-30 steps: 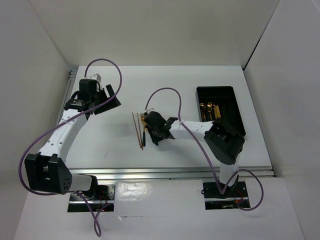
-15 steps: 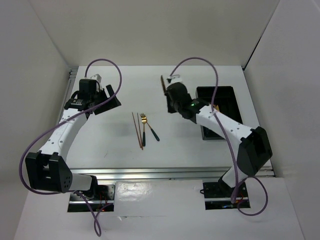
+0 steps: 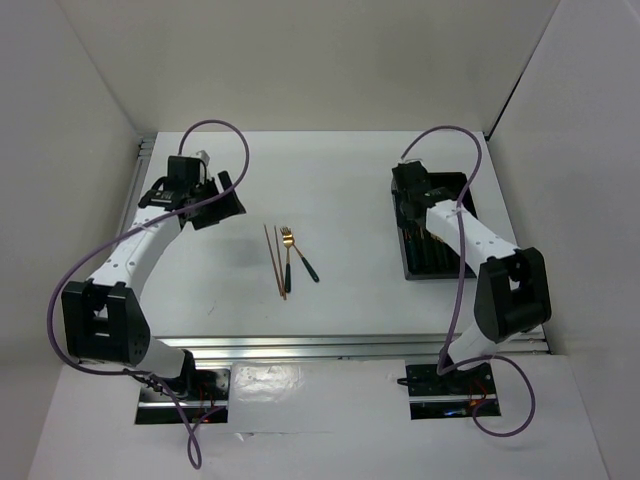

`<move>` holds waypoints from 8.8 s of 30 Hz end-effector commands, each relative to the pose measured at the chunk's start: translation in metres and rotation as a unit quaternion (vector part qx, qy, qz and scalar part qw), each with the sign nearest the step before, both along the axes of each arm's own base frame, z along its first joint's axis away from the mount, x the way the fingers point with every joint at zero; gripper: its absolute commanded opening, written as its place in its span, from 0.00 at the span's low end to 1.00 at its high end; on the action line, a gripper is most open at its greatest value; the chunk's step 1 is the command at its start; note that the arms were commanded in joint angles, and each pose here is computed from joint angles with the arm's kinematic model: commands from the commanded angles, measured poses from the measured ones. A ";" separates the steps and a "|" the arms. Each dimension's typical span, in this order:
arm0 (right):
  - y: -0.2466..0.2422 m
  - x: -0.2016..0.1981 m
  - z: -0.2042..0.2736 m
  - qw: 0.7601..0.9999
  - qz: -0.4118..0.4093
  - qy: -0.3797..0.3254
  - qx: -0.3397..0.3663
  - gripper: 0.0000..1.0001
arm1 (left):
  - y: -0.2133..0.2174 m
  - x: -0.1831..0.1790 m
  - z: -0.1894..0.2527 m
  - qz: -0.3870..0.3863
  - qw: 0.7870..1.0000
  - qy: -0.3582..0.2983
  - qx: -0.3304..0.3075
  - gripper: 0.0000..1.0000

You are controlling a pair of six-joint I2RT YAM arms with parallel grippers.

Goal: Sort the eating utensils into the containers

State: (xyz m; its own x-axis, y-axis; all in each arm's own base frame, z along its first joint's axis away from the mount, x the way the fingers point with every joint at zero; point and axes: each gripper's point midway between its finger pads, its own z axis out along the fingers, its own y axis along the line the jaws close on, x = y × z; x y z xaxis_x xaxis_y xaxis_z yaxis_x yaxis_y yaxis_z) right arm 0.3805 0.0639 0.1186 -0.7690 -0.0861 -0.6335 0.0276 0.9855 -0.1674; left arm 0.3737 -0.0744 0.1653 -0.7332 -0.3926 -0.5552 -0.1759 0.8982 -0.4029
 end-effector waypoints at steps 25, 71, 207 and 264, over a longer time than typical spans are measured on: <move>-0.107 -0.026 -0.033 0.977 -0.120 0.087 -0.151 0.09 | 0.006 0.023 -0.011 -0.009 1.000 0.017 0.025 0.89; -0.072 0.019 0.064 0.987 -0.129 -0.094 -0.005 0.75 | -0.032 0.017 -0.002 -0.107 0.993 -0.016 -0.044 0.86; -0.075 -0.050 0.132 0.885 -0.276 -0.269 0.261 0.86 | -0.431 0.016 0.029 -0.184 0.942 -0.100 -0.261 0.24; -0.035 -0.051 0.159 0.898 -0.127 -0.295 0.302 0.85 | -0.418 0.031 0.049 -0.222 0.926 -0.113 -0.283 0.69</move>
